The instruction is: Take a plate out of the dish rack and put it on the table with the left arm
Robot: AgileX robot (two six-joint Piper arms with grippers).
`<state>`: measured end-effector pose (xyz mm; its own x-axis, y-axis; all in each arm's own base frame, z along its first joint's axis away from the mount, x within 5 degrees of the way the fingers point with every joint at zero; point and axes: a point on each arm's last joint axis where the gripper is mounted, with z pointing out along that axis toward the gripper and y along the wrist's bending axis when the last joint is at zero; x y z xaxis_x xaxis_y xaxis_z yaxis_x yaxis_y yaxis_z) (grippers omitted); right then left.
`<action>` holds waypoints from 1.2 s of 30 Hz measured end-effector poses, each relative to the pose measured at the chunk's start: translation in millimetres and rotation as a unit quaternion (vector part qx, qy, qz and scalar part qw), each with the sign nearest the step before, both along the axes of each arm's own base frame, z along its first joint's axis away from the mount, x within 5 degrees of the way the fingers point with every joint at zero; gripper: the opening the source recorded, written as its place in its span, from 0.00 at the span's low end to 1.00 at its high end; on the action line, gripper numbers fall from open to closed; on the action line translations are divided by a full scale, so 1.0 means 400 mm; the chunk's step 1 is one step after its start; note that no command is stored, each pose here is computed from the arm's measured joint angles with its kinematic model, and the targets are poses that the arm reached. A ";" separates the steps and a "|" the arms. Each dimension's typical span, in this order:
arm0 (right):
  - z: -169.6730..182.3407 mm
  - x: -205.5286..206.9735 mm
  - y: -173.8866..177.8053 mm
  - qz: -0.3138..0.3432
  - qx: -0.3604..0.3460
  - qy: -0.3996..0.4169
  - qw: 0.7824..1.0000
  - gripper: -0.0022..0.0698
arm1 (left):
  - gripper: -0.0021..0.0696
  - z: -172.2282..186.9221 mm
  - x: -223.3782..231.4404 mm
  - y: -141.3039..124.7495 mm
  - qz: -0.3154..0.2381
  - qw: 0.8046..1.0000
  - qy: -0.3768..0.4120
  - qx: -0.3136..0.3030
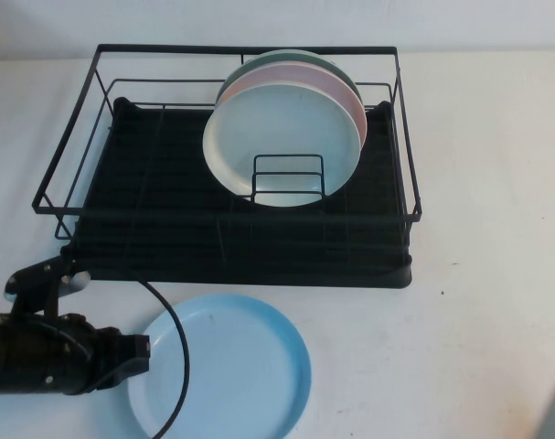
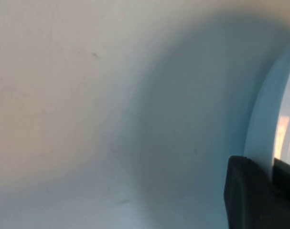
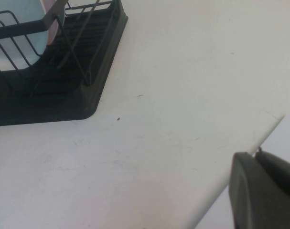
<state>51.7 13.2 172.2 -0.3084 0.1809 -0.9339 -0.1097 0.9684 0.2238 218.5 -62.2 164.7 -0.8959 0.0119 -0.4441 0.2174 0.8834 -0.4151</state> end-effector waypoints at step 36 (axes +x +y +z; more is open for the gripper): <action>0.000 0.000 0.000 0.000 0.000 0.000 1.000 0.00 | 0.03 0.423 -0.296 0.034 -0.073 0.879 -0.468 0.056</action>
